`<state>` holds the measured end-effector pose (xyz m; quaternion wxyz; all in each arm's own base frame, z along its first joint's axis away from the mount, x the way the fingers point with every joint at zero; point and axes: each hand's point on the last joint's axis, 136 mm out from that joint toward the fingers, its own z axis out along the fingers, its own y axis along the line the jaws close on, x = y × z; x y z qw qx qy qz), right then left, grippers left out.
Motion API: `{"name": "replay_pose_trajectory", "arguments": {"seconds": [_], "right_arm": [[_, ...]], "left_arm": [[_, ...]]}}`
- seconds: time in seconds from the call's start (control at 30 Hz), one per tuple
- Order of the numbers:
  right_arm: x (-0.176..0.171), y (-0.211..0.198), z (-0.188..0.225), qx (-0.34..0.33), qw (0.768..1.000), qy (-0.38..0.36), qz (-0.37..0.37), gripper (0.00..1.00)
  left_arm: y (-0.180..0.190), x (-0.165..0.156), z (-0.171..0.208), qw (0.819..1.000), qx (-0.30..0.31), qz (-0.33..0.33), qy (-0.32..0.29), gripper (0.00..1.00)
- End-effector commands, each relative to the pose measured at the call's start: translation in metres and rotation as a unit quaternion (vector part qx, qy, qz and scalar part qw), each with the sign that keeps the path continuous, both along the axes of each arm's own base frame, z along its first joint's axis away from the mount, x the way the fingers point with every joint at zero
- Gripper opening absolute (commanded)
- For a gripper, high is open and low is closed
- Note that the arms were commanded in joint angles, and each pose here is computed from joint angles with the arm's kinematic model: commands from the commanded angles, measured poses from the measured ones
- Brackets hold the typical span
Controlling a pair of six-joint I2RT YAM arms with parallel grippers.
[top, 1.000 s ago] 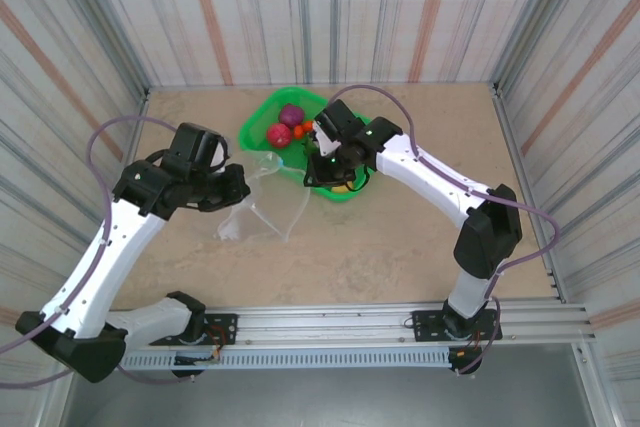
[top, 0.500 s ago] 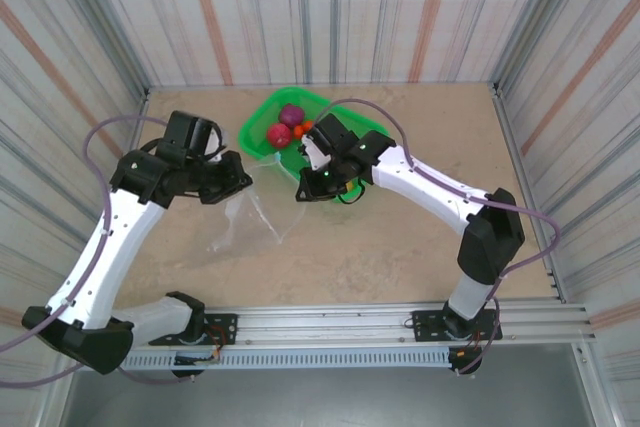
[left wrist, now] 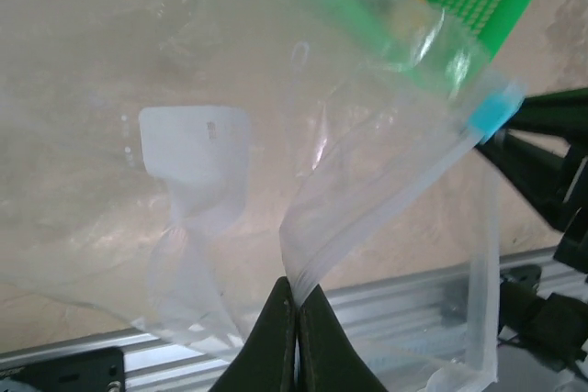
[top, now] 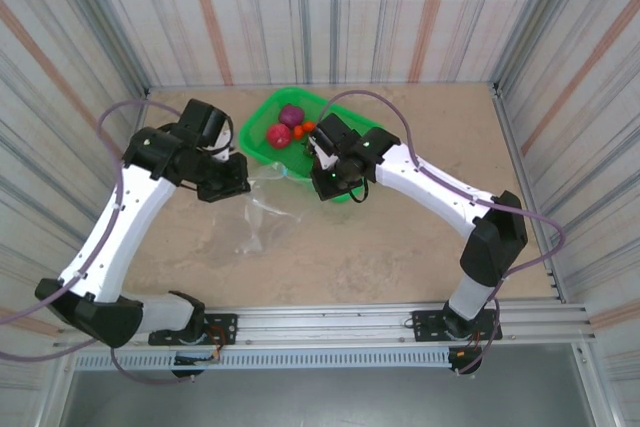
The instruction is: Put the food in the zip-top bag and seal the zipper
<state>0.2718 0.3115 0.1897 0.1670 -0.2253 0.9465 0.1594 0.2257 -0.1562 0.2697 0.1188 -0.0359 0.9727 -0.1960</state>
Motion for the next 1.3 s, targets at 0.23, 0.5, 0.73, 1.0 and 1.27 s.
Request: {"name": "replay_pose_trajectory", "arguments": {"seconds": [0.23, 0.5, 0.73, 1.0, 1.27], "right_arm": [[-0.016, 0.028, 0.066, 0.138, 0.990, -0.016, 0.009, 0.00], [-0.010, 0.026, 0.065, 0.153, 0.987, -0.014, -0.033, 0.00], [-0.002, 0.027, 0.064, 0.171, 0.983, -0.014, -0.071, 0.00], [0.006, 0.023, 0.062, 0.169, 0.980, -0.024, -0.101, 0.00], [0.010, 0.027, 0.060, 0.171, 0.979, -0.022, -0.105, 0.00]], "left_arm": [[-0.027, -0.013, -0.014, 0.999, -0.023, -0.019, 0.033, 0.19], [-0.043, -0.002, -0.003, 0.995, -0.098, 0.016, 0.003, 0.36], [-0.051, 0.003, -0.001, 0.987, -0.153, 0.046, -0.014, 0.38], [-0.058, 0.004, -0.004, 0.984, -0.169, 0.050, -0.009, 0.39], [-0.072, 0.004, -0.009, 0.983, -0.177, 0.039, 0.001, 0.32]]}}
